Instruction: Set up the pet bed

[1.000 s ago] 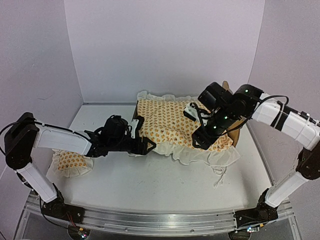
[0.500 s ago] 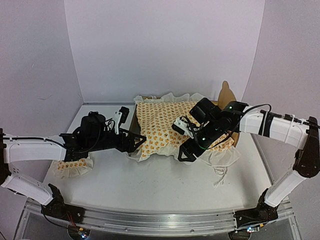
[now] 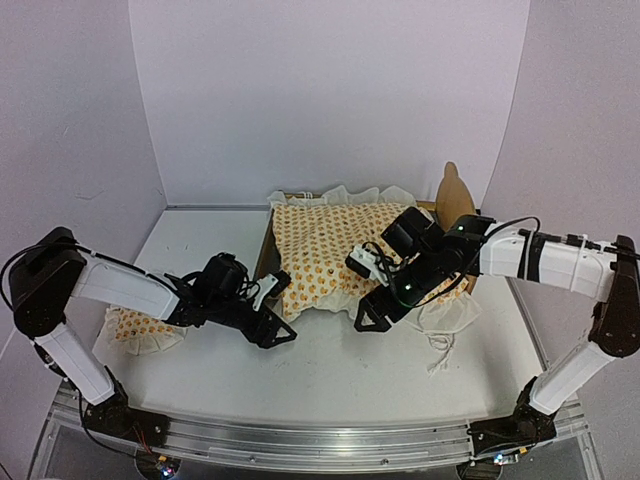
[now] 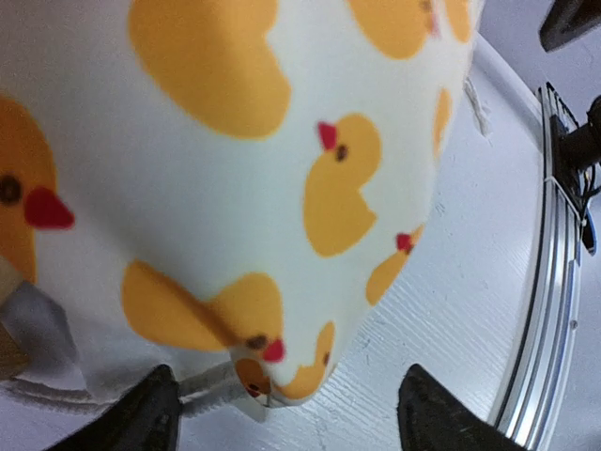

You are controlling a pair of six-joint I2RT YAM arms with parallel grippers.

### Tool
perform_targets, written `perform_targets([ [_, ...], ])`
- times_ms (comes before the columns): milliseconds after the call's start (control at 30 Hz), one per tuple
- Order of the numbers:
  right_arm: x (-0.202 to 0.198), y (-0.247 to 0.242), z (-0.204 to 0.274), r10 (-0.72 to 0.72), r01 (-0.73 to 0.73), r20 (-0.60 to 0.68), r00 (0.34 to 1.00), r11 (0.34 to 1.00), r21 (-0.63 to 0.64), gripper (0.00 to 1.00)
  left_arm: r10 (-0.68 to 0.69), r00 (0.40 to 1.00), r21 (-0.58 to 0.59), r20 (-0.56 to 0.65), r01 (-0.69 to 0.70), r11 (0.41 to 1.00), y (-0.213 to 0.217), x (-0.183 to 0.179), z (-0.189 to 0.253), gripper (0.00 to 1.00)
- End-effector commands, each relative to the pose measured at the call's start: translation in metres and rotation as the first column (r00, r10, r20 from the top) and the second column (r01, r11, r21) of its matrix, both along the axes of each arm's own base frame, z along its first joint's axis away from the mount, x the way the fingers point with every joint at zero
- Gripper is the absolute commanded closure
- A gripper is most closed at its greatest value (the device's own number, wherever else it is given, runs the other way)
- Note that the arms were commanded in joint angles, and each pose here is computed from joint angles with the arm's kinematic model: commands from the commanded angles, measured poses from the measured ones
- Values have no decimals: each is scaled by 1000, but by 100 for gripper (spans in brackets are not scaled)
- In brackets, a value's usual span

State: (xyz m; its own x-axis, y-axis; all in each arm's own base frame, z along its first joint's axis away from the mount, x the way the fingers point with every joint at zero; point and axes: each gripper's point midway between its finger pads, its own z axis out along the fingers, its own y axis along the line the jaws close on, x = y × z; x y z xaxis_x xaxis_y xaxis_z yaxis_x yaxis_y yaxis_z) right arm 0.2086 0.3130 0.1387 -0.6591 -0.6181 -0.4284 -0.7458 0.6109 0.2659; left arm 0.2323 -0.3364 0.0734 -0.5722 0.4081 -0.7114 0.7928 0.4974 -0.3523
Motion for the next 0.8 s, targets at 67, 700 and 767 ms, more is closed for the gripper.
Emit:
perform_targets([
  [67, 1, 6, 14, -34, 30, 36, 999, 993, 111, 23, -20, 999, -40, 28, 21, 999, -27, 17, 40, 65],
  [700, 76, 106, 24, -290, 248, -8, 957, 803, 542, 47, -33, 999, -375, 35, 44, 926, -63, 32, 212, 100],
  [767, 83, 108, 27, -311, 242, 23, 950, 782, 574, 54, -28, 999, -355, 37, 40, 934, -60, 31, 209, 100],
])
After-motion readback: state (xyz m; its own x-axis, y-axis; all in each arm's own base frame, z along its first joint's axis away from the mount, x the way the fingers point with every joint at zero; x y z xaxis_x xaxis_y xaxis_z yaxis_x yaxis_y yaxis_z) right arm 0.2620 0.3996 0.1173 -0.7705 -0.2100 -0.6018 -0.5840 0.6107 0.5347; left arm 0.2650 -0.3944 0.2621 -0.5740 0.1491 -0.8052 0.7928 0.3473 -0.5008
